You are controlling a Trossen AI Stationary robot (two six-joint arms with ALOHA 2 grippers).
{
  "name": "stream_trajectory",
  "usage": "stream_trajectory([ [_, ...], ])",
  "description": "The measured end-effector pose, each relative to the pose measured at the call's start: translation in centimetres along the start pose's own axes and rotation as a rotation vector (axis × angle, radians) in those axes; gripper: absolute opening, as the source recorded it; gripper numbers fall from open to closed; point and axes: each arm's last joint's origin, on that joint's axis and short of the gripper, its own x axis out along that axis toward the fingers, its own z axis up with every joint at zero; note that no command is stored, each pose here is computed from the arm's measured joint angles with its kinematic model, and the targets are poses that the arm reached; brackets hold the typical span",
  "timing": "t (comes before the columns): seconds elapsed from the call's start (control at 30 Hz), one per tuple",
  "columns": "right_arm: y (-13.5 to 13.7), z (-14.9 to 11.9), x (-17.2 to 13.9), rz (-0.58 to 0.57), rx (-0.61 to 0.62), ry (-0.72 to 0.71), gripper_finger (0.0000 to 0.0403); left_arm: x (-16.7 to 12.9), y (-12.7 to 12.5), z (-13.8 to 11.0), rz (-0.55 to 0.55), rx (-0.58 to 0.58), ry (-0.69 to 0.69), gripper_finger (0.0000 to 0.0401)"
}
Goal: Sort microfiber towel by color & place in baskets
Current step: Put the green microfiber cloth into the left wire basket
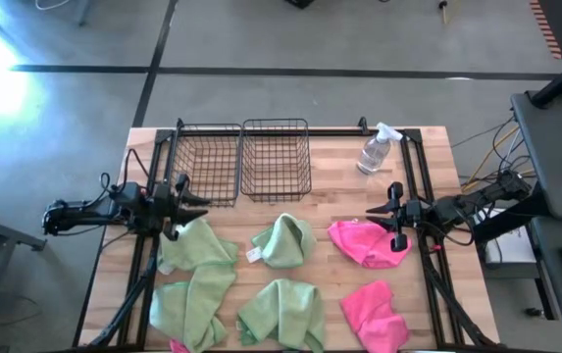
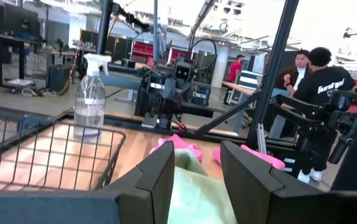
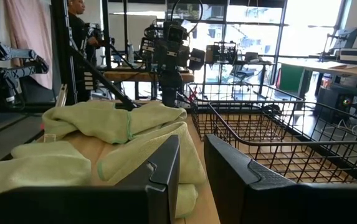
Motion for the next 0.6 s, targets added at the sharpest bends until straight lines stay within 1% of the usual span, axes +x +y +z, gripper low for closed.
stream_trajectory([
  [0.37,0.0,0.01,0.0,0.0,-0.001,0.0,0.0068,0.0,-0.02,0.01,-0.005,-0.004,0.0,0.0116],
  [0.6,0.0,0.0,0.0,0.0,0.0,0.0,0.0068,0.0,-0.05,0.29,-0.004,0.004,-0.03,0.0116],
])
